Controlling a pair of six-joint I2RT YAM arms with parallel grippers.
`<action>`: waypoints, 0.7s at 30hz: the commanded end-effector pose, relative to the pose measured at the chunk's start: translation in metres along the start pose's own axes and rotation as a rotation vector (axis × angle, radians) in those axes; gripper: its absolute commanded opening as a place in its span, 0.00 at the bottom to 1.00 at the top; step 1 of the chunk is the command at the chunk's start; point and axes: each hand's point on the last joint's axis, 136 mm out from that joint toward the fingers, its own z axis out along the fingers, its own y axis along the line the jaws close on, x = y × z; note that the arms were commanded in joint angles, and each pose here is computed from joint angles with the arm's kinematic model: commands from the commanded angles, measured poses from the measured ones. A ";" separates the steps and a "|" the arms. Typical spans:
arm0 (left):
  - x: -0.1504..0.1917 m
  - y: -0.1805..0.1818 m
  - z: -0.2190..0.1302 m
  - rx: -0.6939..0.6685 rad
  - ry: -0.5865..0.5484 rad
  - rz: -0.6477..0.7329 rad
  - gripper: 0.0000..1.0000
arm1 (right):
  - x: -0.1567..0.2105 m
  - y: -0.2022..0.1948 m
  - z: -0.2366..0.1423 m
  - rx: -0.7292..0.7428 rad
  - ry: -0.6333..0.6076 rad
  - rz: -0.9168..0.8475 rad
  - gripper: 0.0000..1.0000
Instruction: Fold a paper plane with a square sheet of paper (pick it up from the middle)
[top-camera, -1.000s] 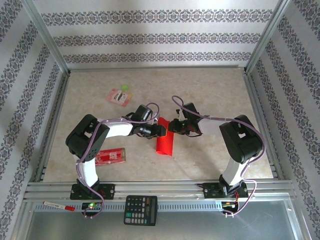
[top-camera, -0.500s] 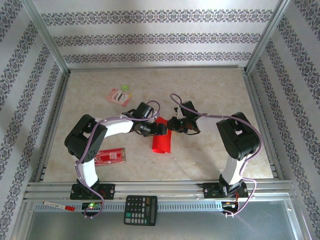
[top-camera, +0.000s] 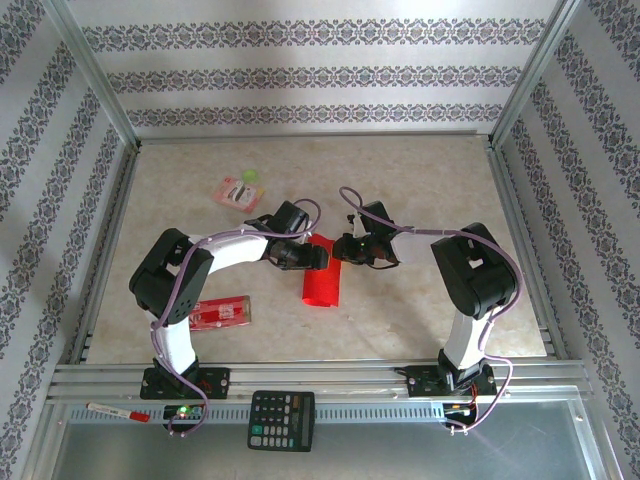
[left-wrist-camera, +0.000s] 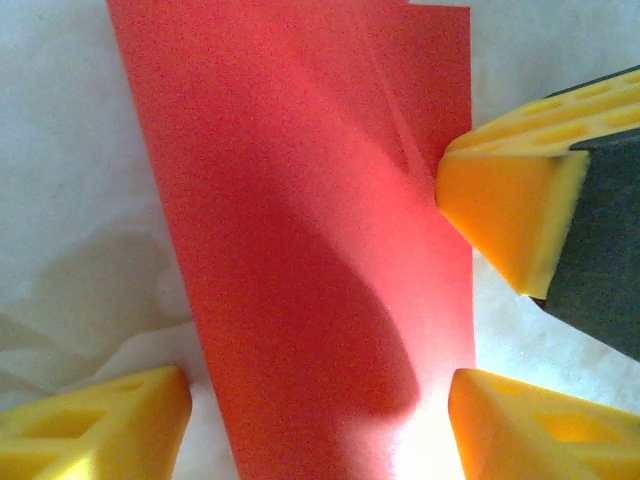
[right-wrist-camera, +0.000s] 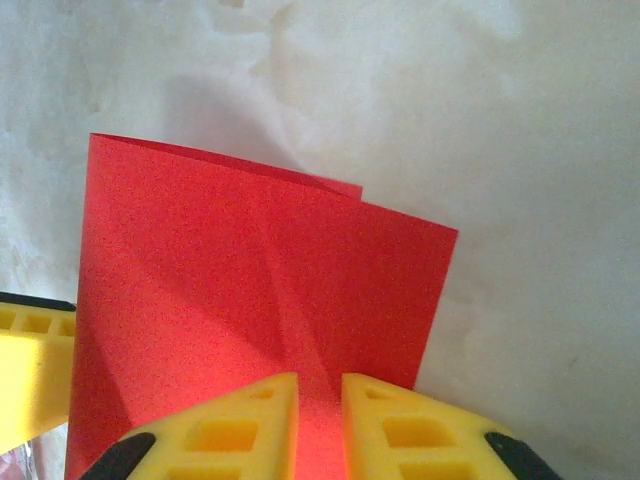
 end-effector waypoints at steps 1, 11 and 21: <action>0.013 0.021 0.009 -0.101 0.054 -0.006 0.61 | 0.000 0.006 0.005 -0.012 0.013 -0.016 0.20; 0.009 0.018 0.005 -0.069 0.024 -0.002 0.36 | -0.016 0.008 -0.022 -0.029 -0.035 -0.043 0.25; 0.008 0.003 0.002 0.053 0.017 -0.046 0.28 | -0.021 -0.007 -0.053 0.005 -0.067 -0.061 0.28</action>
